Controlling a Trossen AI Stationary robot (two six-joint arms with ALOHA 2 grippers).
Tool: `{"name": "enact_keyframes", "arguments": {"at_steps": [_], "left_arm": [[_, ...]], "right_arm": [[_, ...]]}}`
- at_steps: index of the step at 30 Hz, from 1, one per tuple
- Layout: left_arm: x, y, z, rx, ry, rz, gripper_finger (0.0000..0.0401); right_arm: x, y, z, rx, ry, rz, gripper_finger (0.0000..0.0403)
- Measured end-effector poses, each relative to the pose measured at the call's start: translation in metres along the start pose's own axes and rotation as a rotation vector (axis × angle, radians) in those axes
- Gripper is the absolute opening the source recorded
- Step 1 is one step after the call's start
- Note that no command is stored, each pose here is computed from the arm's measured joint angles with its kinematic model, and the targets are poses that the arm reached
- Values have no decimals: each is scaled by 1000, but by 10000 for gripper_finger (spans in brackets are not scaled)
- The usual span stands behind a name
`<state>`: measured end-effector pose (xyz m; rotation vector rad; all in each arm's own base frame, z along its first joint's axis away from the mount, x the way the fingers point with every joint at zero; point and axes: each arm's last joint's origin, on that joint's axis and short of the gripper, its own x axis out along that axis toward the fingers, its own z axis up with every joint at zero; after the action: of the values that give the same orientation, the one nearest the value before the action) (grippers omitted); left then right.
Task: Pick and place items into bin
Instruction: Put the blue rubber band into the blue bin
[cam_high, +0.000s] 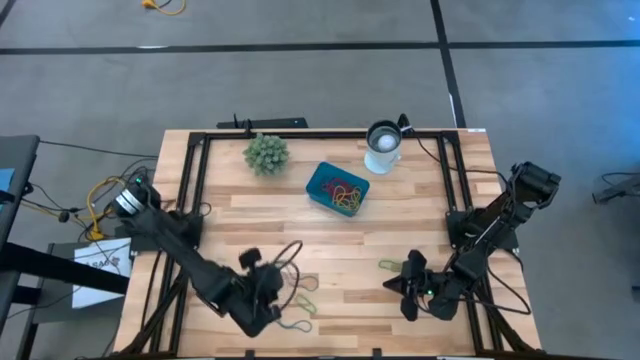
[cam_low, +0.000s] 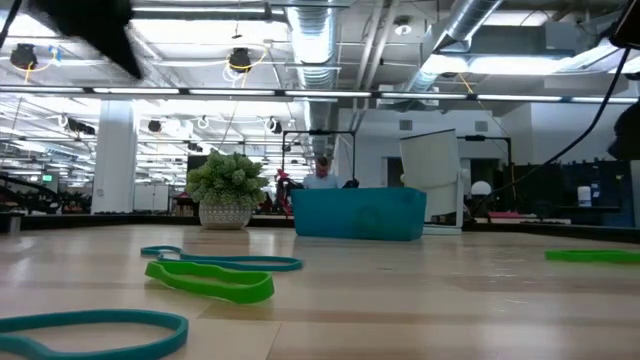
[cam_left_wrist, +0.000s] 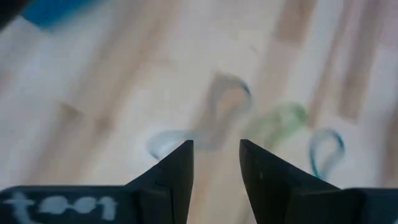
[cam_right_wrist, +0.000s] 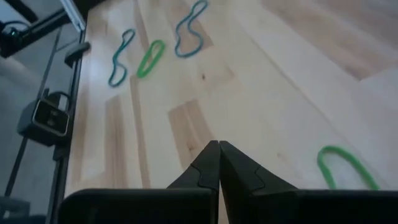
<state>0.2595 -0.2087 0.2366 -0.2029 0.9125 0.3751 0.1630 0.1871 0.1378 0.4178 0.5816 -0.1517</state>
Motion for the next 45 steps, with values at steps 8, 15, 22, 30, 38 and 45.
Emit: {"name": "enact_keyframes", "arguments": {"at_steps": [8, 15, 22, 30, 38, 45], "left_arm": [[51, -34, -53, 186, 23, -220, 119], [78, -56, -69, 272, 54, -364, 119], [90, -59, -78, 278, 70, -358, 119], [91, -56, -80, 261, 94, -325, 52], [86, -60, -72, 321, 67, -309, 2], [41, -56, -13, 470, -150, -90, 0]], "right_arm": [[3, -2, 4, 1, -43, -32, 0], [7, -5, 8, 16, -51, -52, 0], [13, -9, 15, 40, -65, -79, 0], [17, -12, 19, 58, -74, -97, 0], [17, -13, 20, 59, -75, -100, 0], [17, -13, 20, 58, -75, -100, 0]]}}
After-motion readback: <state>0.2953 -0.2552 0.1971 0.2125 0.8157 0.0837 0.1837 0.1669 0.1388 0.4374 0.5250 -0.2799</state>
